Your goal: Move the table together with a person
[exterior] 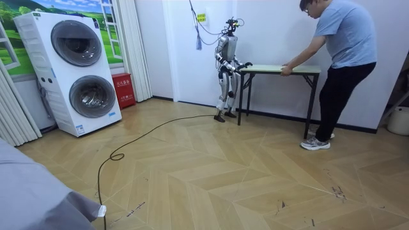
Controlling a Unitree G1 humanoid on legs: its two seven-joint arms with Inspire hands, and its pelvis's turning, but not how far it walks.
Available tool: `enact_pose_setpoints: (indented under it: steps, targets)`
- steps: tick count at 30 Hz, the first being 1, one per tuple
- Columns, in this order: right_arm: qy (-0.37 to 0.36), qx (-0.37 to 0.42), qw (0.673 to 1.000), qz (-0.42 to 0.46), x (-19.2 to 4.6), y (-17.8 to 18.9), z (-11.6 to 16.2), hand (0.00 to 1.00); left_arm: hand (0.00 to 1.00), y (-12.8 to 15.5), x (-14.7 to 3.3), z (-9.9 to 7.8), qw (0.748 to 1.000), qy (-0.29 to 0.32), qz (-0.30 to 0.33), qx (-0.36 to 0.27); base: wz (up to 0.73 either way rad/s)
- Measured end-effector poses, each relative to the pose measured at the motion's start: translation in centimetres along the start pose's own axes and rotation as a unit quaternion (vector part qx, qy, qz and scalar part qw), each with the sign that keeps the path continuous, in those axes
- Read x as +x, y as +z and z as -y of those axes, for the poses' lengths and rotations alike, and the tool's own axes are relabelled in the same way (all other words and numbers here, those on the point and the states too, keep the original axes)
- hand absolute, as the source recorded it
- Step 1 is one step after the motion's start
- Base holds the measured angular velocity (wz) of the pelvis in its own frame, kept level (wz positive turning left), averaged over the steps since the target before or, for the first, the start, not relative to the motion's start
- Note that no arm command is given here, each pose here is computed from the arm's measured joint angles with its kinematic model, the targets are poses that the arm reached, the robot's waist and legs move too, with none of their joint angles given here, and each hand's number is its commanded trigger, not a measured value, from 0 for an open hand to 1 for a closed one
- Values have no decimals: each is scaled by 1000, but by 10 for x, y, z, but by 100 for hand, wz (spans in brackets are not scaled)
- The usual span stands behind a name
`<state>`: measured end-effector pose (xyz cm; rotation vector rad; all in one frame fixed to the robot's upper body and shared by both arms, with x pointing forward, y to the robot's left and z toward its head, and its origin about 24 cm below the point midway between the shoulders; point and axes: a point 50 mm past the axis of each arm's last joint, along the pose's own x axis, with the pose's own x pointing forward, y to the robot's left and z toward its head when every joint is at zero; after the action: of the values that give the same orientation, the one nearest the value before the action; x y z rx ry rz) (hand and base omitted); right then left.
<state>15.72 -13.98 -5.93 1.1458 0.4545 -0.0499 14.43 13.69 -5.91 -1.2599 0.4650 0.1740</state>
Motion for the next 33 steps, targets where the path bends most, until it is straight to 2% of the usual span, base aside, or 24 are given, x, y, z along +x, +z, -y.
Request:
enact_pose_setpoints:
  steps: [27, 32, 33]
  targets:
    - [-16, -2, 1000, -7, -2, -4, 8, 100, 99, -1, -1, -8, 1000, 11, -5, 18, 0]
    - [-17, 1, 1000, -9, -2, -7, 9, 100, 82, 0, -2, -11, 999, 11, -5, 30, -2]
    - [-18, 1, 1000, -10, -2, -8, 10, 100, 71, 1, -2, -14, 999, 11, -6, 39, 0]
